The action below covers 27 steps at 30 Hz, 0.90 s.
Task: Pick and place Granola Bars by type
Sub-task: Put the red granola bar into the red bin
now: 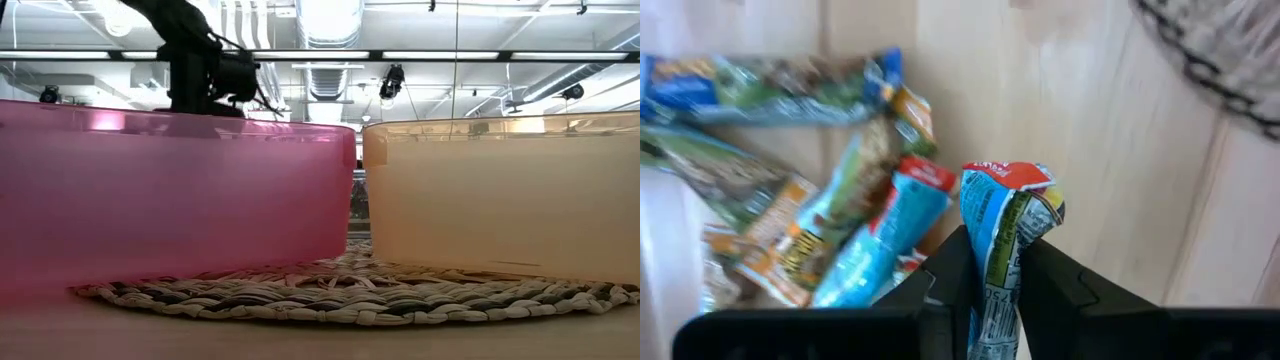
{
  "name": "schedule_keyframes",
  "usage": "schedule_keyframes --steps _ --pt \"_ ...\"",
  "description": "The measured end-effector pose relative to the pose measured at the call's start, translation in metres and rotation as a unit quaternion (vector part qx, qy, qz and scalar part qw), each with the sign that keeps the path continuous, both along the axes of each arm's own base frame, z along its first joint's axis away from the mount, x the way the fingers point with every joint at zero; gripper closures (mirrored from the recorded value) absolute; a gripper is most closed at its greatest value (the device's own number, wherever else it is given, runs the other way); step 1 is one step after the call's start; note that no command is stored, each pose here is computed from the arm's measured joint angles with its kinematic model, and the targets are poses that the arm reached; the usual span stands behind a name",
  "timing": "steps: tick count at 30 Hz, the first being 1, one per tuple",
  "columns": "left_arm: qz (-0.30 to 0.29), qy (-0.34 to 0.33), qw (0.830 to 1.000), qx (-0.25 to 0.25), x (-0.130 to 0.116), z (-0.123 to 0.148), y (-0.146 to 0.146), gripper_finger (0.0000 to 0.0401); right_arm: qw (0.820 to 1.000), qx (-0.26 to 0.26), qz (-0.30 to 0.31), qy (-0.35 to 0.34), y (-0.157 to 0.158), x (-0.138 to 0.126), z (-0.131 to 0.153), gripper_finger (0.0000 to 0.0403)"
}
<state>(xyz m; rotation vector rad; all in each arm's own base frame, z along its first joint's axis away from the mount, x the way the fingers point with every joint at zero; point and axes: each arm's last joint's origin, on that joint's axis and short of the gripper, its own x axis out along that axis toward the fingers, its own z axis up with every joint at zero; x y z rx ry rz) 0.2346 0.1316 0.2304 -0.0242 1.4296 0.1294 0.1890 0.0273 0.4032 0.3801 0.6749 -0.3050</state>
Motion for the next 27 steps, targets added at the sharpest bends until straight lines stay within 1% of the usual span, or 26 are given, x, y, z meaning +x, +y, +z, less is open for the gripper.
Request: schedule_keyframes --steps 6,13,18,23,27 --pt "-0.001 -0.002 1.000 -0.007 0.006 0.018 -0.006 0.0351 1.000 0.000 0.000 0.000 0.000 0.000 0.000 0.0394" --pt "-0.027 -0.004 0.999 -0.020 0.017 0.044 -0.031 0.0351 1.000 -0.002 0.002 0.000 0.000 0.000 0.000 0.0394" --pt "-0.040 -0.033 0.999 -0.013 0.029 0.067 -0.049 0.0351 1.000 -0.003 0.003 0.000 0.000 0.000 0.000 0.0394" --pt "-0.048 -0.084 0.995 -0.005 0.039 0.096 -0.067 0.0351 1.000 -0.003 0.003 0.000 0.000 0.000 0.000 0.0394" --pt "-0.062 -0.130 0.990 -0.007 0.045 0.122 -0.085 0.0351 1.000 -0.002 0.006 0.001 0.000 0.000 0.000 0.0394"
